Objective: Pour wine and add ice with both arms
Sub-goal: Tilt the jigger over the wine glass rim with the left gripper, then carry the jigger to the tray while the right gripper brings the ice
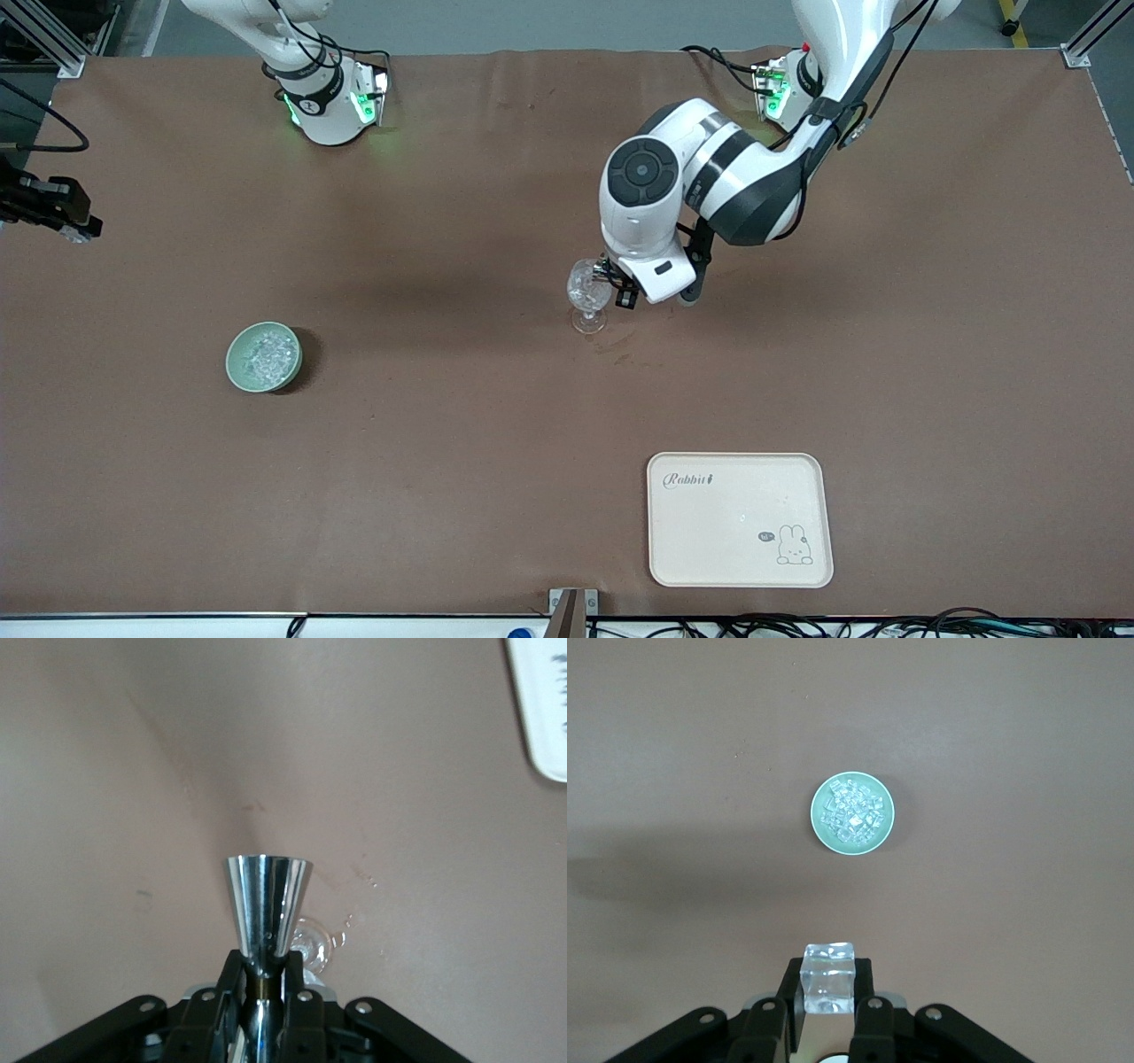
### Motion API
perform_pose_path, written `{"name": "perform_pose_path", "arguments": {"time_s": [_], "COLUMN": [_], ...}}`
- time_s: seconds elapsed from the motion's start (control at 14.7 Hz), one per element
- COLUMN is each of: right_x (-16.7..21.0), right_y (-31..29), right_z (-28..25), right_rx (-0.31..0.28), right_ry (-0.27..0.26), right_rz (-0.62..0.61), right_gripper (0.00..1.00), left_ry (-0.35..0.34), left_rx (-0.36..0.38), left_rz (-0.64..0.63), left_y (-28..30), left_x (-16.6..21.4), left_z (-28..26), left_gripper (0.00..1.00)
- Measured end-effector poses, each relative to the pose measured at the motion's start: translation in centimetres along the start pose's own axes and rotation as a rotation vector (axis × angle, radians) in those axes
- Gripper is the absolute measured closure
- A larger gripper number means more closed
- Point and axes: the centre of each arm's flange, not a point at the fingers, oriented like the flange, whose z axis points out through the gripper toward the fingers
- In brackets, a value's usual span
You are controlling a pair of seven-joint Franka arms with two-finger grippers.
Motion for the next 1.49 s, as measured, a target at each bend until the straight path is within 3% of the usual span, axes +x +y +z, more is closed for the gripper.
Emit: {"name": "perform_pose_path", "arguments": {"time_s": [0.68, 1.15, 1.49], "right_x": [0.0, 0.0, 0.0], "right_y": [-0.1, -0.3, -0.2], "right_z": [0.0, -0.1, -0.2], "right_rx": [0.001, 0.028, 0.028], "right_ry": [0.001, 0.005, 0.008], "right_rz": [-0.002, -0.003, -0.002], "right_gripper": [0.75, 0.75, 0.75], "left_ry": [0.168, 0.265, 0.277], "left_rx": [-0.094, -0.112, -0.109], "left_rz": [0.093, 0.153, 0.152], "left_y": [-0.6, -1.3, -1.2], "left_x": [-2.2, -3.5, -3.3], "left_z": [0.5, 1.5, 1.7], "left_gripper": [0.78, 0.78, 0.78]}}
